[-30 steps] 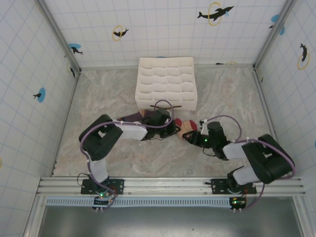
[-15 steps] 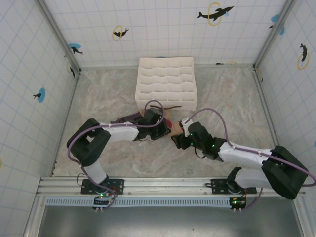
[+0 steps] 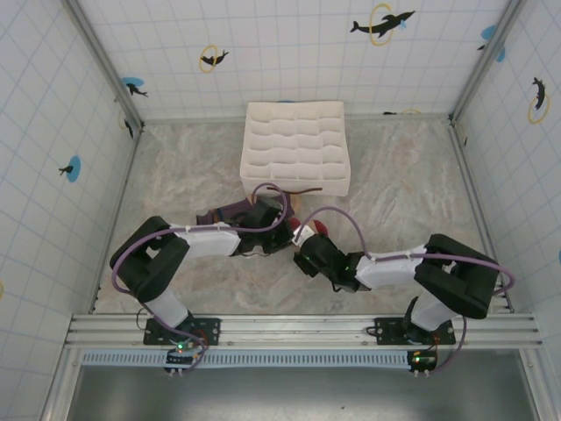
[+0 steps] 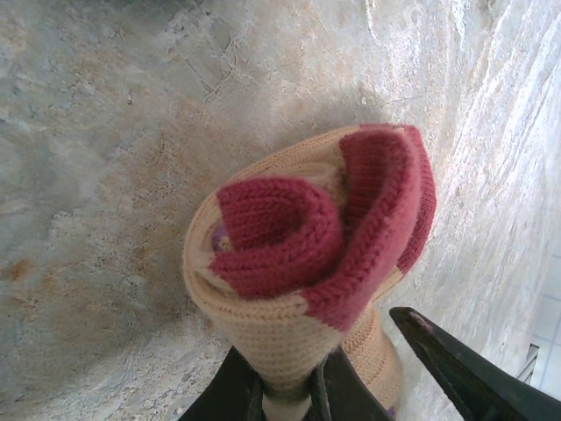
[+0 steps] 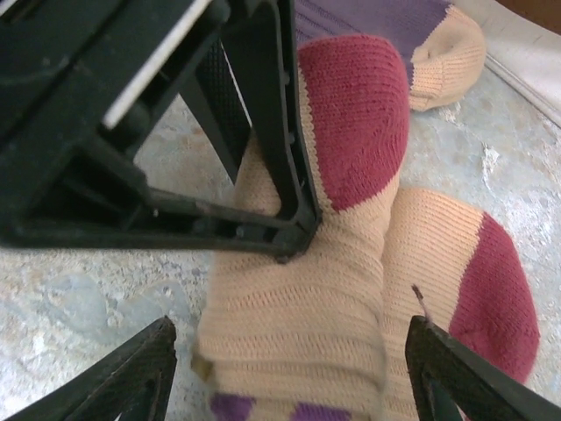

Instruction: Roll the socks

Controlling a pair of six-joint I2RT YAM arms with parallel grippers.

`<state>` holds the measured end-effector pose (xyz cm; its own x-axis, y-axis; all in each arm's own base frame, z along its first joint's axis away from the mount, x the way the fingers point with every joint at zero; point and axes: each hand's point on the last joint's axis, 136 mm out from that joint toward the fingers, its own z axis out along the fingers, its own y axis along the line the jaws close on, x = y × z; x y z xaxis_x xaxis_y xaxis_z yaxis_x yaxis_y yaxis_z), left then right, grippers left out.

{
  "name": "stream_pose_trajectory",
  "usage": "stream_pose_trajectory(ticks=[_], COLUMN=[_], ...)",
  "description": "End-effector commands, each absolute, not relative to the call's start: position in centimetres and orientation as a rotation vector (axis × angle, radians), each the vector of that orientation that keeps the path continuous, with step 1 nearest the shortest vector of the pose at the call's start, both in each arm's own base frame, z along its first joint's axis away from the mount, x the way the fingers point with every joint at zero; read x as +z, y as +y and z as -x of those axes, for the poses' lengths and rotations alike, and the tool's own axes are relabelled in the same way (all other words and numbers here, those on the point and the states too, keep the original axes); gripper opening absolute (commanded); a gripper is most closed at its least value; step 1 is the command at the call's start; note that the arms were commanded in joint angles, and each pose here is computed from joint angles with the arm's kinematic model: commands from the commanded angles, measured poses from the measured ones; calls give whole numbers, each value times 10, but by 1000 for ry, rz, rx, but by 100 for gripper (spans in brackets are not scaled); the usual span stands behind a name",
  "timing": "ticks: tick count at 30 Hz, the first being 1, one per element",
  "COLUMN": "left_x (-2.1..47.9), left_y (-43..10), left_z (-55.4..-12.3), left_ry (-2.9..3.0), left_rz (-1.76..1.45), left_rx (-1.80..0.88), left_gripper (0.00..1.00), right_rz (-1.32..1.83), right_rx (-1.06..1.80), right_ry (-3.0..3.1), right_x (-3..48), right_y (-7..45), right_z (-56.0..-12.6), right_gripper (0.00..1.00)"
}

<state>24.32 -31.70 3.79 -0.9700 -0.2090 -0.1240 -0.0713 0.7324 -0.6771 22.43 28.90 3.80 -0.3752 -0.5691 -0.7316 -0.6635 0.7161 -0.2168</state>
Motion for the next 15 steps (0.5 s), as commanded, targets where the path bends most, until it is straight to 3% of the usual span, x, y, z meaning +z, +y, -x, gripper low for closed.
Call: stream_pose_trajectory(ticks=[1, 6, 11, 15], left_x=[23, 25, 34, 47], left_y=[-302, -303, -307, -313], left_z=[-229, -229, -231, -235], left_ry=[2818, 2808, 2784, 2731], left_rz=[268, 262, 227, 176], left_rx=[-991, -1004, -1041, -1094], left_gripper=[2, 11, 49, 61], right_rz=[853, 819, 762, 702], right_rx=[140, 148, 261, 486], right_ry=[2014, 2076, 2157, 2250], right_x=[55, 38, 23, 11], right_y=[301, 292, 277, 267], right_z=[-240, -242, -235, -222], right_gripper=[67, 49, 22, 14])
